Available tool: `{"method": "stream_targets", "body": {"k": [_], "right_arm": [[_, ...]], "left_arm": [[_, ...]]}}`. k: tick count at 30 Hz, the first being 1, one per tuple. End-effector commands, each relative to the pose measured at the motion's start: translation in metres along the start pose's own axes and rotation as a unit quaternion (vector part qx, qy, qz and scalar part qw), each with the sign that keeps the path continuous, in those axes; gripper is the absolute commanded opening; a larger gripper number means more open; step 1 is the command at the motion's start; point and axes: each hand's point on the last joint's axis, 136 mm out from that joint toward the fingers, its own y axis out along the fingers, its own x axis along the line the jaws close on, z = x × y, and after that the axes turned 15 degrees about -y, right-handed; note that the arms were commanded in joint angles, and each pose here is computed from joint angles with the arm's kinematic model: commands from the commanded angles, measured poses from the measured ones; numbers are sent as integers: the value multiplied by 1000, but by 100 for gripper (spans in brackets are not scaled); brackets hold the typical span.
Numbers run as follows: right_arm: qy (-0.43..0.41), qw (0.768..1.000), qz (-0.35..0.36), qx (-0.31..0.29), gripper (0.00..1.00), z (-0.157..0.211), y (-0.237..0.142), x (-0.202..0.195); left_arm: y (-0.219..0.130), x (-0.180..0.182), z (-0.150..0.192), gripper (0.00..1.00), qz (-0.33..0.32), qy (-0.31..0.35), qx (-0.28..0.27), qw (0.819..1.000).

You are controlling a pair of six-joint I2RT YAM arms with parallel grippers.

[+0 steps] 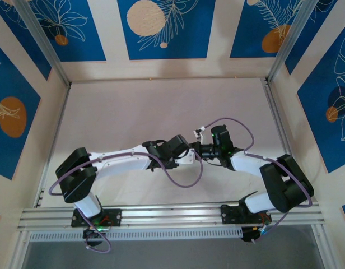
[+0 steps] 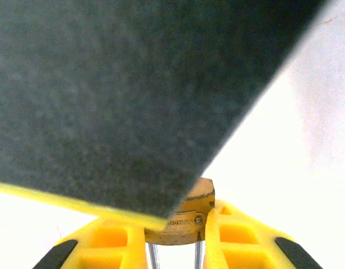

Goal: Unlock with the key

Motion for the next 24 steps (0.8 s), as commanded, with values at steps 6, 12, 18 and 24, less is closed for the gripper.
{"method": "stream_targets", "body": {"k": [6,12,18,24], "right_arm": [[-18,1000,-8,7,21,-5,6,9],[-21,1000,-3,12,28,-5,8,8],[-24,1000,3,16,30,-5,10,6],[-29,999,15,25,30,-2,13,3]], "left_arm": [[-11,2,-17,0,-2,-8,-31,999],[-13,3,-19,0,-1,-13,-36,999],[-14,3,-20,0,-1,-16,-38,999],[-15,3,-20,0,-1,-16,-40,999]]}}
